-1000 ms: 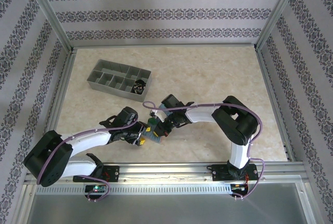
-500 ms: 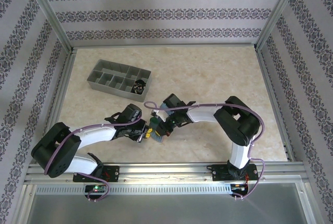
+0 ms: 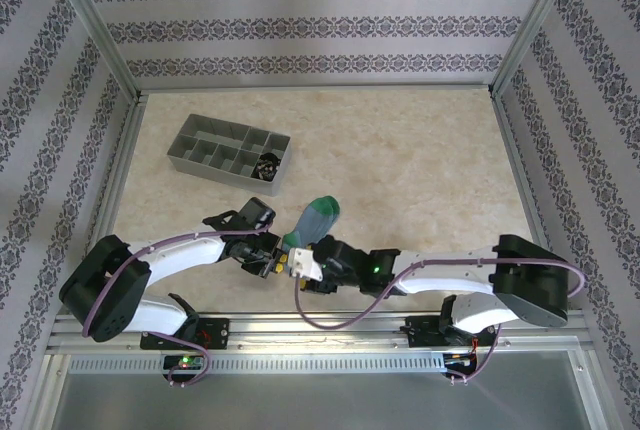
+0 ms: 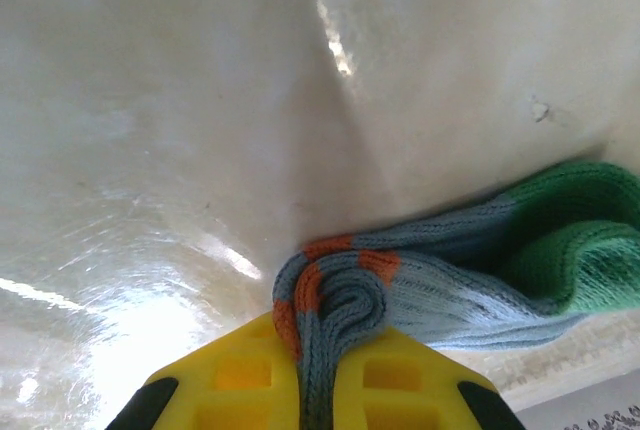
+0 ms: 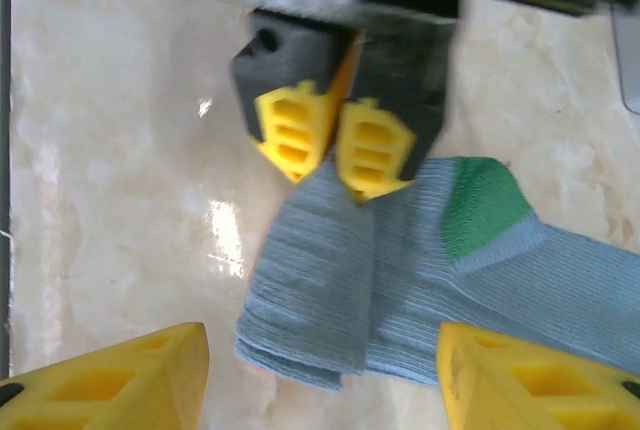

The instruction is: Roll the socks

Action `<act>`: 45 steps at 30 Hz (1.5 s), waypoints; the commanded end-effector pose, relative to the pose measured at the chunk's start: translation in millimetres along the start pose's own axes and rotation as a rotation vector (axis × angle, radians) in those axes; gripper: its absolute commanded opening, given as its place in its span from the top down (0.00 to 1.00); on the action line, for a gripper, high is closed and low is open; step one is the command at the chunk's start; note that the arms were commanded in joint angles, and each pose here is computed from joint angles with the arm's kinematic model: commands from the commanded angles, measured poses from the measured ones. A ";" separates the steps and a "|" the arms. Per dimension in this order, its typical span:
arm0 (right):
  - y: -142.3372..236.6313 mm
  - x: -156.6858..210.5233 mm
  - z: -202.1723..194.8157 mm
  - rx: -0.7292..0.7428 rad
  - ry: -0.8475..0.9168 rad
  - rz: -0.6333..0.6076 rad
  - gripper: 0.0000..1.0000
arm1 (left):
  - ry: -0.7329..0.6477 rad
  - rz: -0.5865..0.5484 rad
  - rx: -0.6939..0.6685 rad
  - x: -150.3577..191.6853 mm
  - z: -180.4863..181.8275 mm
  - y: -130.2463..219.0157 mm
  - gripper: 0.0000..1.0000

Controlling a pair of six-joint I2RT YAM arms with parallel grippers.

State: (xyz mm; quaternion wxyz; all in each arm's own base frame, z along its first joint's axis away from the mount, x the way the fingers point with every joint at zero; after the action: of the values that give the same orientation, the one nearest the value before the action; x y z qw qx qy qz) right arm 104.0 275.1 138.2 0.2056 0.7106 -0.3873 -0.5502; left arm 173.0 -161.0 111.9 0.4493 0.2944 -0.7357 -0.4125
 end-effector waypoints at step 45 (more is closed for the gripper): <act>-68.0 75.7 -70.8 -0.624 -0.844 0.234 1.00 | -0.155 -0.013 0.326 -6.0 -7.6 22.1 0.44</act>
State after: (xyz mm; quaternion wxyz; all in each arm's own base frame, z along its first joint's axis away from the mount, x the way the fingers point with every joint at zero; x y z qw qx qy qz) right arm 209.3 273.8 98.3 0.2564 0.4115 -0.2731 -0.8309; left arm 171.6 -140.8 130.1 0.3696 0.3389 -0.7972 -0.3362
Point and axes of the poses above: each hand's point on the last joint's axis, 136 mm out from that joint toward the fingers, its own y axis back along the fingers, its own z axis along the line the jaws close on, x = y × z, the point moved 10 cm from there along y, back along the fingers, and after that the axes turned 3 degrees about y, right-handed, at the moved point
